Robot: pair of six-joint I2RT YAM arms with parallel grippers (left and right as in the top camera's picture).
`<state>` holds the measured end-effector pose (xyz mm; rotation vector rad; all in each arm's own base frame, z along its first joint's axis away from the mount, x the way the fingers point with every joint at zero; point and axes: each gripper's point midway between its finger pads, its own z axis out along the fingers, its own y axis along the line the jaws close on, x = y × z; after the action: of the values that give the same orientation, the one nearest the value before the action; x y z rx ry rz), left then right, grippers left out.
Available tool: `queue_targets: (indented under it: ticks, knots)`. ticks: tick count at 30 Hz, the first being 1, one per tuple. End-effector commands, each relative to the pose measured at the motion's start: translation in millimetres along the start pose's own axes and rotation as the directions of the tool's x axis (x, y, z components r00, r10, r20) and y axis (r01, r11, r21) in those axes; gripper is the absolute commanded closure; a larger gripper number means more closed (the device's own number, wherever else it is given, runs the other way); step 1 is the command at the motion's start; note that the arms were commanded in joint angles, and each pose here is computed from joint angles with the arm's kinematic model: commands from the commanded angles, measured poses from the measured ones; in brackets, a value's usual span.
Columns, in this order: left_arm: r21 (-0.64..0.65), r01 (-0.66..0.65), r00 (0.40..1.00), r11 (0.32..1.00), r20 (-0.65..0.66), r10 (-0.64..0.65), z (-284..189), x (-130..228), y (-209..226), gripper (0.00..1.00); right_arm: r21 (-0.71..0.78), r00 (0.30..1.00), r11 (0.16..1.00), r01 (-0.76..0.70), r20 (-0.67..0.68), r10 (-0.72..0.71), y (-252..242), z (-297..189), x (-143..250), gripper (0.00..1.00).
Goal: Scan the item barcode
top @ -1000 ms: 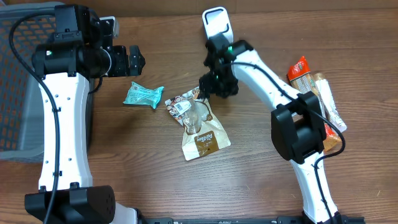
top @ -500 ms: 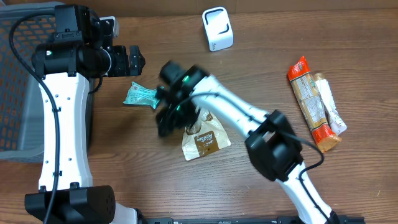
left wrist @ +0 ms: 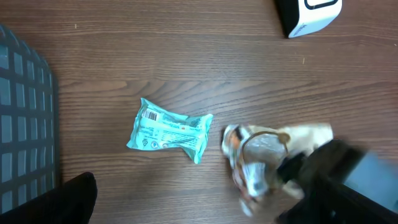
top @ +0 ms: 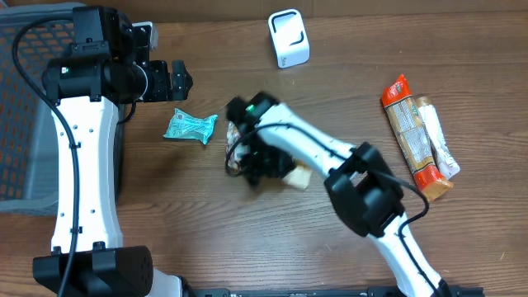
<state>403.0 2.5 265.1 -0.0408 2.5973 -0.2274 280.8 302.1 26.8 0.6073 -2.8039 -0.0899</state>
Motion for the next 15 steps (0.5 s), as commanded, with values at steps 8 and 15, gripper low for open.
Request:
queue_targets:
  ticks: [8,15]
  knots:
    - [0.003,-0.005,1.0,1.0,0.018,0.005,-3.6,-5.0,-3.9,0.0,-0.113,0.93,0.93,-0.349,0.085,0.359,-130.2,-25.0,-44.7,0.28]
    - [0.002,-0.005,1.0,1.0,0.018,0.005,-3.6,-4.9,-3.8,0.0,-0.53,0.928,0.805,-0.265,0.086,0.362,-112.9,-56.4,-73.1,0.22]
